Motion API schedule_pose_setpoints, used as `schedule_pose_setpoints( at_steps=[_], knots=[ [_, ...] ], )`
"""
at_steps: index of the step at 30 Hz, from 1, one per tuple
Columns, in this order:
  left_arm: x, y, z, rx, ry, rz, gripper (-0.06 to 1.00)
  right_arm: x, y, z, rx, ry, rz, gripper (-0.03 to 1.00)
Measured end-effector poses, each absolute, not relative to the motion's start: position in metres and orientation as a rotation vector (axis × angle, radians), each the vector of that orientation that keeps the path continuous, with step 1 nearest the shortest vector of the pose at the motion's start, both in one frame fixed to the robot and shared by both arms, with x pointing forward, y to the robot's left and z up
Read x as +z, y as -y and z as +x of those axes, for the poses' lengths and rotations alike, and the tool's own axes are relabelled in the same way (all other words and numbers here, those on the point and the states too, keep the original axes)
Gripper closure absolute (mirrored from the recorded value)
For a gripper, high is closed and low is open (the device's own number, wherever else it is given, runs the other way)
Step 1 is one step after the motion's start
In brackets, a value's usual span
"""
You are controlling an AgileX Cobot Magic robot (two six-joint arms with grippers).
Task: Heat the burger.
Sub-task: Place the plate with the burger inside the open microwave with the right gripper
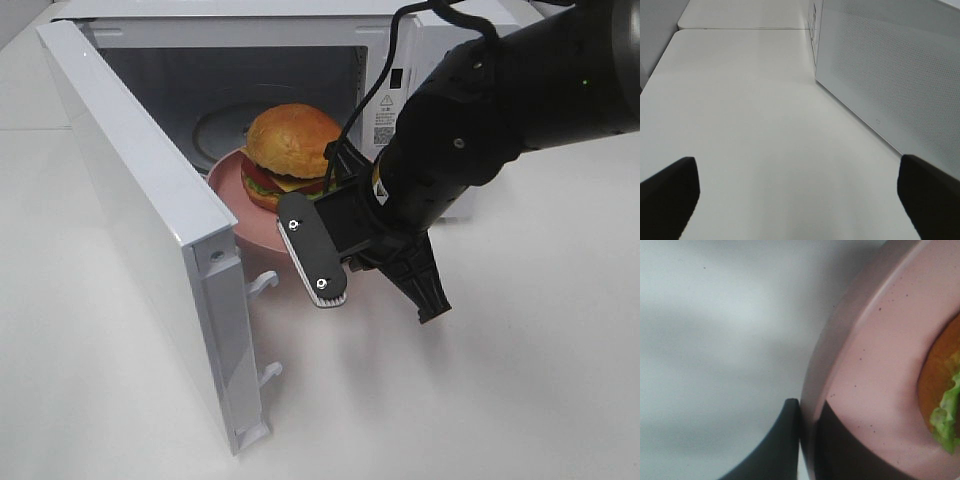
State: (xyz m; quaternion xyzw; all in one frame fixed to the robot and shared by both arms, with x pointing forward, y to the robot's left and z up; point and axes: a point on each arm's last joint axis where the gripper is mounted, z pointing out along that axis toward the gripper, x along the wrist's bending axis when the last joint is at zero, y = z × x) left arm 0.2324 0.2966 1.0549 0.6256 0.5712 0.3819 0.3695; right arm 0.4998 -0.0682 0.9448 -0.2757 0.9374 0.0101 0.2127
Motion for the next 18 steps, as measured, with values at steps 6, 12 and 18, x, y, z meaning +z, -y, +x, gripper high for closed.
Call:
schedule_pose_setpoints(
  at_steps=[6,12,18],
  knots=[
    [1.055,-0.297,0.232,0.98,-1.466,1.606,-0.05,0.953,0.068,0.512,0.039,-2.575,-0.759,0.94],
    [1.055,-0.297,0.232,0.98,-1.466,1.606,-0.05,0.961,0.064,0.521,0.055,-2.534,-0.77,0.94],
    [1.055,-0.297,0.232,0.98,-1.466,1.606,-0.05,0.957,0.056,0.534,0.046,-2.534,-0.771,0.94]
  ],
)
